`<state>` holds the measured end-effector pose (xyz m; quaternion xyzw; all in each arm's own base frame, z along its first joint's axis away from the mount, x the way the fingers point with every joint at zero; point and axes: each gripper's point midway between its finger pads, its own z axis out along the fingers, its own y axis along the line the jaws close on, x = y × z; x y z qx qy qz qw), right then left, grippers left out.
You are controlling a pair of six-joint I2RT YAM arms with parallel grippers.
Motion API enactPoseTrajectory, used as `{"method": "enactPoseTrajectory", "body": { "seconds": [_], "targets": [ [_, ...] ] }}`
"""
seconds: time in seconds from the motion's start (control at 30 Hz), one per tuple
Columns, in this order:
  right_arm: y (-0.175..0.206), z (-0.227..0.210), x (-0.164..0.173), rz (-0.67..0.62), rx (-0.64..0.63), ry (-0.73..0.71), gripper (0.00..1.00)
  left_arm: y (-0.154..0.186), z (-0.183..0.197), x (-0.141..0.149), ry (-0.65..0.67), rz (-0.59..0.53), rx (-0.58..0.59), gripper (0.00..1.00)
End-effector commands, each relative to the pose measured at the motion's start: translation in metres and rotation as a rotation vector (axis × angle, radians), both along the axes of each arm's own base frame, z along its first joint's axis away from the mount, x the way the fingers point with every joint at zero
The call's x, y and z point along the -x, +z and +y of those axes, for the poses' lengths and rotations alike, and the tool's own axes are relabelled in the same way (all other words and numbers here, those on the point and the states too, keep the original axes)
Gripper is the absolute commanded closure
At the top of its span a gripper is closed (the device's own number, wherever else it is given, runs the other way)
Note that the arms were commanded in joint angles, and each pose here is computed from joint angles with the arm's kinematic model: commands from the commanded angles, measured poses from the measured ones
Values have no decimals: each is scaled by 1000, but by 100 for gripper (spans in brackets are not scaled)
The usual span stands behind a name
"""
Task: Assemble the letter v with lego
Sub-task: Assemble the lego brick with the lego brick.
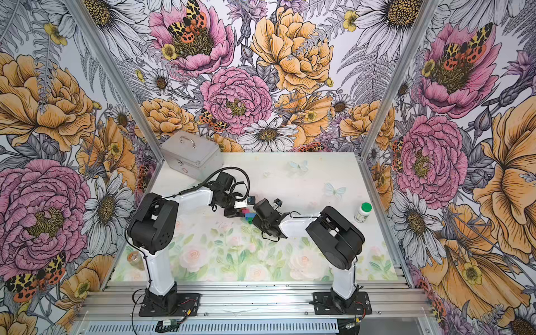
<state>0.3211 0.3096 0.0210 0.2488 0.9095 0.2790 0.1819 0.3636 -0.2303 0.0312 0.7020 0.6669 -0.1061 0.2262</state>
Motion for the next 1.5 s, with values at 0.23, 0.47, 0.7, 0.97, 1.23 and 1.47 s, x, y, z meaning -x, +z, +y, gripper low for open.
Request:
{"method": "enactPoseTrajectory", "body": {
  "seconds": [0.23, 0.47, 0.7, 0.97, 1.23, 1.47],
  "targets": [
    [-7, -3, 2, 9, 34, -9, 85, -3, -4, 3, -7, 24, 12, 47],
    [-9, -3, 3, 12, 37, -2, 85, -4, -4, 4, -13, 31, 14, 47],
    [-12, -1, 3, 16, 39, 6, 85, -5, -4, 6, -18, 36, 14, 50],
    [-9, -1, 2, 11, 43, 14, 83, -6, -4, 8, -28, 43, 12, 54],
    [-4, -4, 2, -4, 51, 14, 76, -3, -4, 8, -24, 45, 21, 43],
    [-5, -4, 3, 0, 50, 15, 76, -4, -3, 8, -21, 49, 22, 40]
  ]
}}
